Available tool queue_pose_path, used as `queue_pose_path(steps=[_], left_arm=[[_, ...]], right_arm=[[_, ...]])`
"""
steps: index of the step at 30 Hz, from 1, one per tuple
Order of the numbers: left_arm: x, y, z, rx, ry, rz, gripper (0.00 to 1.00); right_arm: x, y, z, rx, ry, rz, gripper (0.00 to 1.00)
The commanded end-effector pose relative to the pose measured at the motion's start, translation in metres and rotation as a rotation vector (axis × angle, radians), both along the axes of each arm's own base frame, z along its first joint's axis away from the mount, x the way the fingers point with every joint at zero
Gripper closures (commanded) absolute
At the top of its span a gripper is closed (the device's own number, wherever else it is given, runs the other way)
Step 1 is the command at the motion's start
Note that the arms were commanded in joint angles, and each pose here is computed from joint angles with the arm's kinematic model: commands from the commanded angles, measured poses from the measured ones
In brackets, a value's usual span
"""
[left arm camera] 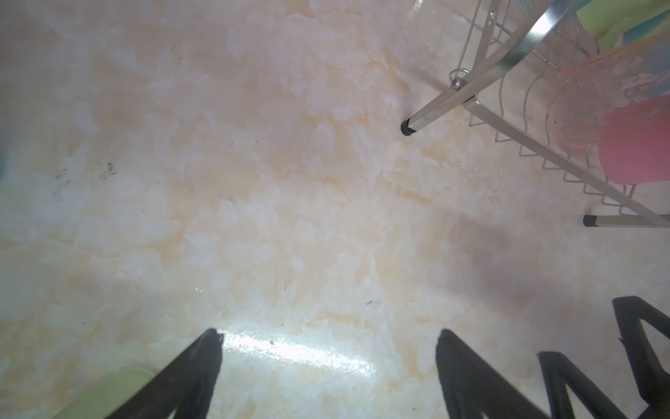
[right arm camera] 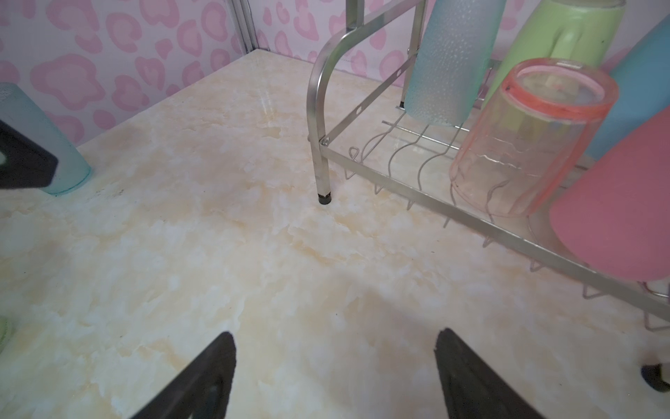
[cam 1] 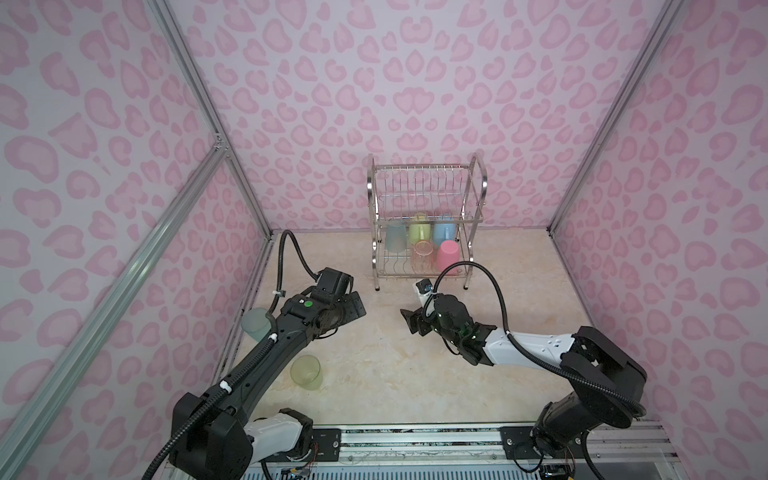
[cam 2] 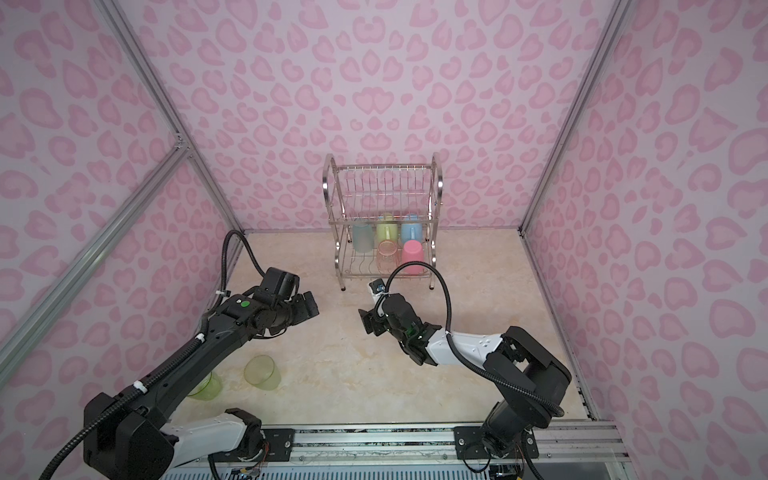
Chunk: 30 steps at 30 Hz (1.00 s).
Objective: Load the cups into the dish rack
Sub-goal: 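Draw the right gripper back from the rack while the left gripper nears the green cup, then lower the left gripper and grasp the frosted green cup rim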
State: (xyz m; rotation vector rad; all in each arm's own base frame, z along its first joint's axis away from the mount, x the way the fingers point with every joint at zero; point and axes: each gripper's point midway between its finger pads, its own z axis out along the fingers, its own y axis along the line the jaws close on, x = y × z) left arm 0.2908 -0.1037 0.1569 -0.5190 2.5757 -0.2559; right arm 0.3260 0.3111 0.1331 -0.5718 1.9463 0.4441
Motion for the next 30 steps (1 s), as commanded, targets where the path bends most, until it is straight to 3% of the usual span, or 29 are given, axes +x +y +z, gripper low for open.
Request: queue_pose_path(steps=[1,8,22,30], left_arm=[[-0.013,0.007,-0.002,0.020,0.072,0.033,0.07],[-0.040,0.022,-0.006,0.054,0.170,0.096,0.11],[-0.106,0.060,-0.026,0.152,0.339,0.226,0.21],[-0.107,0.052,-0.048,0.132,0.388,0.187,0.24]], right_arm=[[0.003,-0.011,0.011,0.014,-0.082,-0.044,0.16],[0.002,-0.043,0.017,-0.001,-0.165,-0.153,0.16],[-0.001,-0.048,0.010,-0.001,-0.139,-0.167,0.18],[-0.001,-0.045,0.004,-0.001,-0.125,-0.156,0.18]])
